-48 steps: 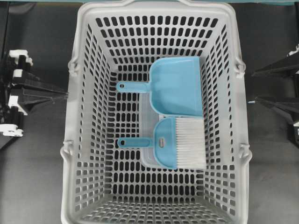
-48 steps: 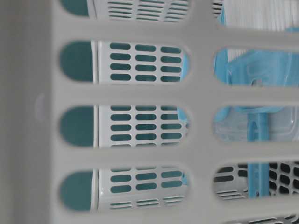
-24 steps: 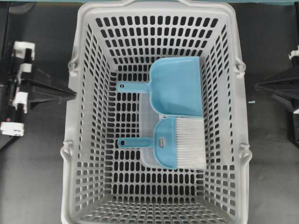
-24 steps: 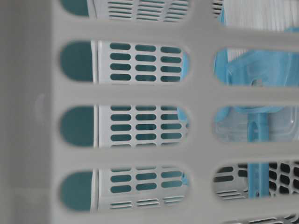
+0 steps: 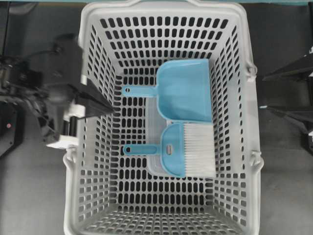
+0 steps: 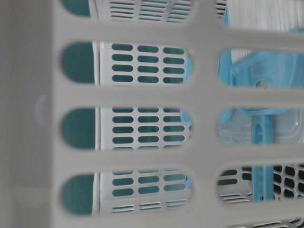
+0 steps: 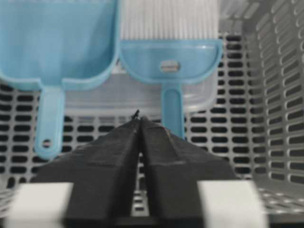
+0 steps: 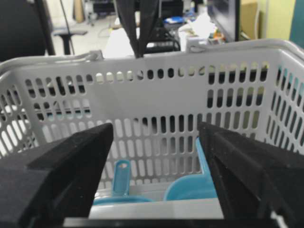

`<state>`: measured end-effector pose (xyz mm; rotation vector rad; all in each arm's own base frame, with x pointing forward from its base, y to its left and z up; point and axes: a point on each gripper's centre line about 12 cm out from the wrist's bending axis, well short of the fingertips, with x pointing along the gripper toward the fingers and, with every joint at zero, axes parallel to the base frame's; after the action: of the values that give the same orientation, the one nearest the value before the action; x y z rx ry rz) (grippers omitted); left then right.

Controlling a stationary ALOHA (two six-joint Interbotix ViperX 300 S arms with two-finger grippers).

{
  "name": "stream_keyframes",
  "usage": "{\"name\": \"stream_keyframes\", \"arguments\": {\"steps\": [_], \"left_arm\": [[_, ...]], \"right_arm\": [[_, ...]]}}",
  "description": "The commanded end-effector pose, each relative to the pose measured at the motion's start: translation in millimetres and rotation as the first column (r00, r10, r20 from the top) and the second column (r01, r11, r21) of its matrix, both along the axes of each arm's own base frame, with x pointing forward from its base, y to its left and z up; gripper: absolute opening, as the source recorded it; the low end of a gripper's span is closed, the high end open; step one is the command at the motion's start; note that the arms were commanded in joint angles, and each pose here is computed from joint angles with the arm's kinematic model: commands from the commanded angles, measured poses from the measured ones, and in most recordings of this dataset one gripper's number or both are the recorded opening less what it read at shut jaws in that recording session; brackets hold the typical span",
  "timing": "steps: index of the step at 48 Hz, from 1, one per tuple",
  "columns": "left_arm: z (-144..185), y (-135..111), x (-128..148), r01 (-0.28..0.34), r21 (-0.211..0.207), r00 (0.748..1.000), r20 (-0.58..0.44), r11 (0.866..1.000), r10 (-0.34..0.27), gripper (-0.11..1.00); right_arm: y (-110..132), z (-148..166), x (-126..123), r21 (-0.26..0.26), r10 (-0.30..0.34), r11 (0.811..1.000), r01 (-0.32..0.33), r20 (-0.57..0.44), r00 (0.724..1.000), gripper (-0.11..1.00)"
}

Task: Pick up the hand brush from the shopping basket with the left arm.
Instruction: 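Move the left gripper into the basket toward the blue brush handle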

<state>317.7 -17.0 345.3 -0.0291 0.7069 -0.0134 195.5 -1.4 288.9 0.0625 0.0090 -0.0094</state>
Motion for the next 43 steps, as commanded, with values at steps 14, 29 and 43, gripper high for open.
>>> {"name": "stream_keyframes", "arguments": {"steps": [14,29,43], "left_arm": [[-7.6,-25.2,50.3,0.019,-0.021,0.989,-0.147,1.000,-0.021,0.85],[-68.2,-47.8,95.2,-0.027,-0.033,0.921,-0.389,0.999,0.012,0.90],[-99.8,-56.0,98.4,-0.015,-0.011,0.875,-0.483,1.000,0.007,0.90]], "right_arm": [[-0.7,9.8,1.3,0.000,-0.004,1.000,0.004,0.026,1.000,0.70],[-0.4,10.9,-0.3,0.000,-0.002,1.000,0.002,0.034,0.999,0.70],[-0.7,11.4,-0.6,0.000,-0.004,1.000,0.004,0.037,0.999,0.70]]}}
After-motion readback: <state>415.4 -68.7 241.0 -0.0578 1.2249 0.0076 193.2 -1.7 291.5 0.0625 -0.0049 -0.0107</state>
